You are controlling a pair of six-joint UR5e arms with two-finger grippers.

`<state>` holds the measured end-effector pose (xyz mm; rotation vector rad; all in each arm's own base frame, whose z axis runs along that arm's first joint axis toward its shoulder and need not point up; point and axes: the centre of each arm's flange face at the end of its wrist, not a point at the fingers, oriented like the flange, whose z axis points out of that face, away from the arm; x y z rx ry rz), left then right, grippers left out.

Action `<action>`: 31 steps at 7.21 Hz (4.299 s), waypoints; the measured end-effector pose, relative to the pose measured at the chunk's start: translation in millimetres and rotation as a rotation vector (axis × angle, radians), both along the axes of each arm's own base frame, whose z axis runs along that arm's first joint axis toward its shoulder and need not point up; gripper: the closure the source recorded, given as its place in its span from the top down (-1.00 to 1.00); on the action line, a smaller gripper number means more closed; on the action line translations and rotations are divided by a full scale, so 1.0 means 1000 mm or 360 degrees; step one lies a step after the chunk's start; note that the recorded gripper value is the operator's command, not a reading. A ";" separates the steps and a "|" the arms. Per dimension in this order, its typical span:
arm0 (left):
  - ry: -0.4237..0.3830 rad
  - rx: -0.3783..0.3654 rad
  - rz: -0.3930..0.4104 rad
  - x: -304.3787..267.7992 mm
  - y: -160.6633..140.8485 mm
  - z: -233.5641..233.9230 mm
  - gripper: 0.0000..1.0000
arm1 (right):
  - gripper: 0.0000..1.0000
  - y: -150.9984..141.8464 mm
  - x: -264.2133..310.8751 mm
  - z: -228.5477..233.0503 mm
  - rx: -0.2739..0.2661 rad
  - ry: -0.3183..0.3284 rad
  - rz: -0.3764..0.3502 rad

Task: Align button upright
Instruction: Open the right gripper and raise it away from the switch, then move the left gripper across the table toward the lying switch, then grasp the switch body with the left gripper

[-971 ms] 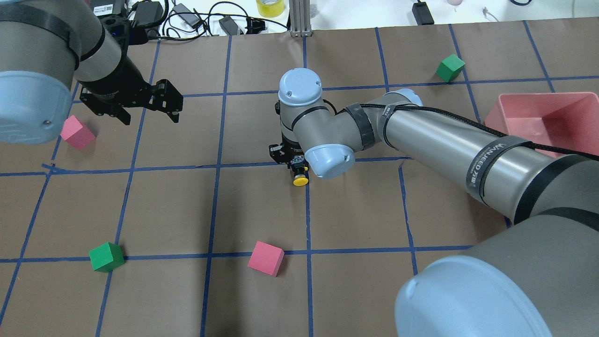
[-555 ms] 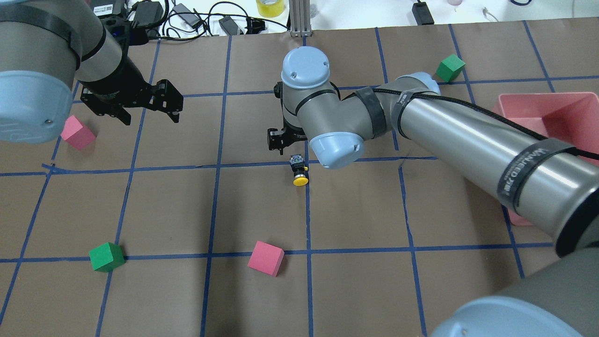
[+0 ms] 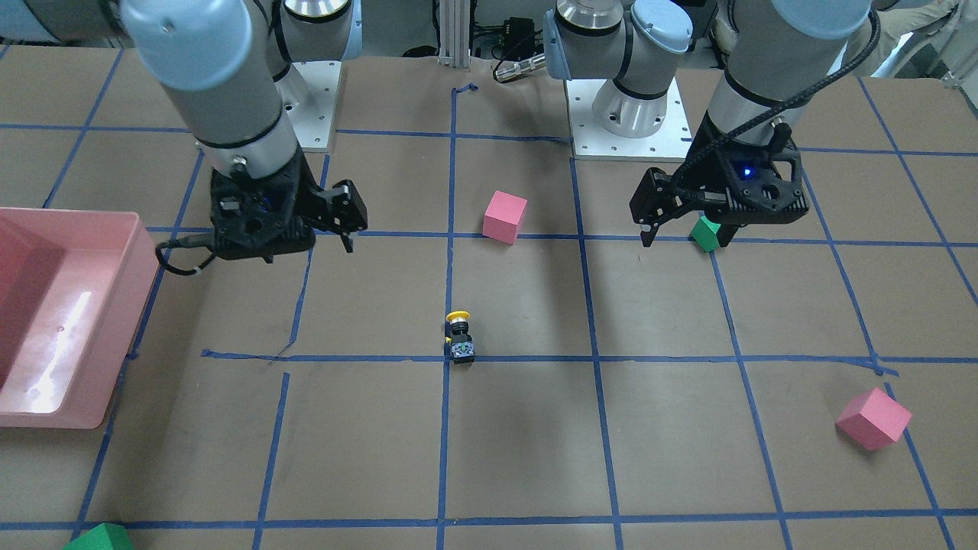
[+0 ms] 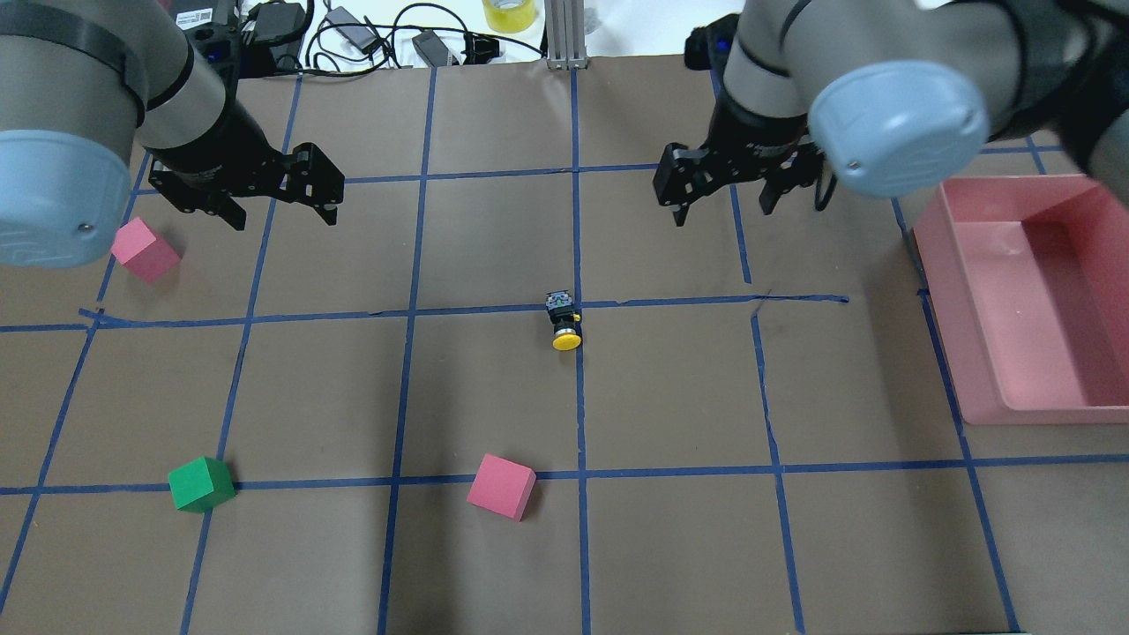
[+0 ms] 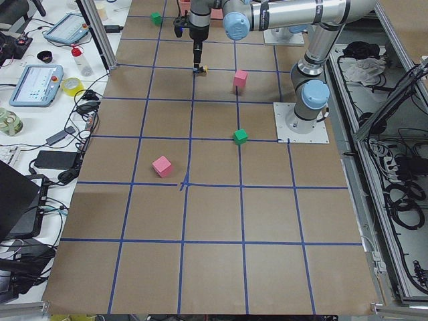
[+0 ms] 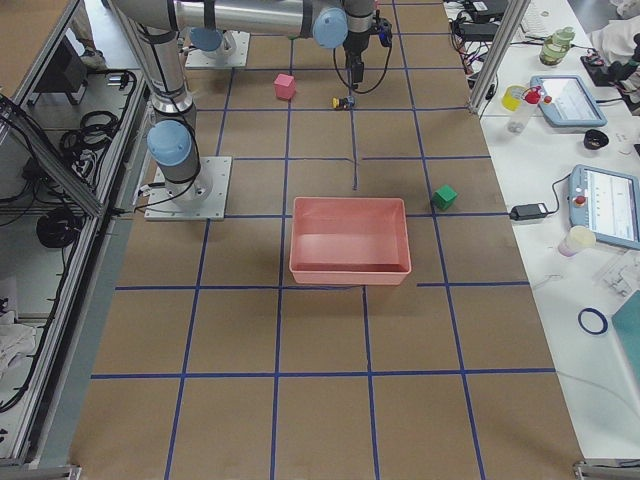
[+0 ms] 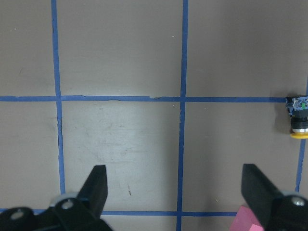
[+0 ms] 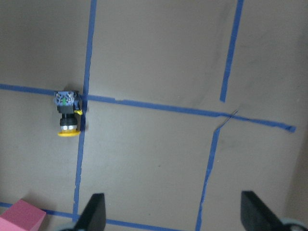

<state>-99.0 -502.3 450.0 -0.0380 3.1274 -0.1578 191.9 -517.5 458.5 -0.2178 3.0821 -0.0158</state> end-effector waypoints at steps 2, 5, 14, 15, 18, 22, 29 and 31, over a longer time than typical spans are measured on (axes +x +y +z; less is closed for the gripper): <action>-0.0005 0.0017 0.0003 0.001 -0.001 -0.004 1.00 | 1.00 0.017 -0.015 0.091 -0.0084 0.0002 0.0009; 0.0002 0.0060 0.0014 0.000 -0.003 -0.032 1.00 | 1.00 0.025 -0.016 0.114 -0.0095 0.0001 0.0018; 0.0097 -0.0336 0.0083 -0.160 0.040 -0.181 1.00 | 1.00 0.022 -0.021 0.072 -0.0030 0.0040 0.0008; 0.0083 -0.0365 0.0080 -0.178 0.045 -0.194 1.00 | 1.00 0.022 -0.020 0.072 -0.0030 0.0040 0.0003; 0.0133 -0.0454 0.0108 -0.216 0.051 -0.229 1.00 | 1.00 0.023 -0.021 0.074 -0.0034 0.0035 -0.0008; 0.0149 -0.0451 0.0098 -0.238 0.046 -0.265 0.96 | 1.00 0.028 -0.021 0.078 -0.0044 0.0033 -0.0009; 0.0201 -0.0325 0.0102 -0.248 0.043 -0.282 -1.00 | 1.00 0.027 -0.023 0.078 -0.0046 0.0053 0.0002; 0.0243 -0.0212 0.0295 -0.256 0.019 -0.259 -1.00 | 1.00 0.027 -0.023 0.078 -0.0044 0.0050 0.0003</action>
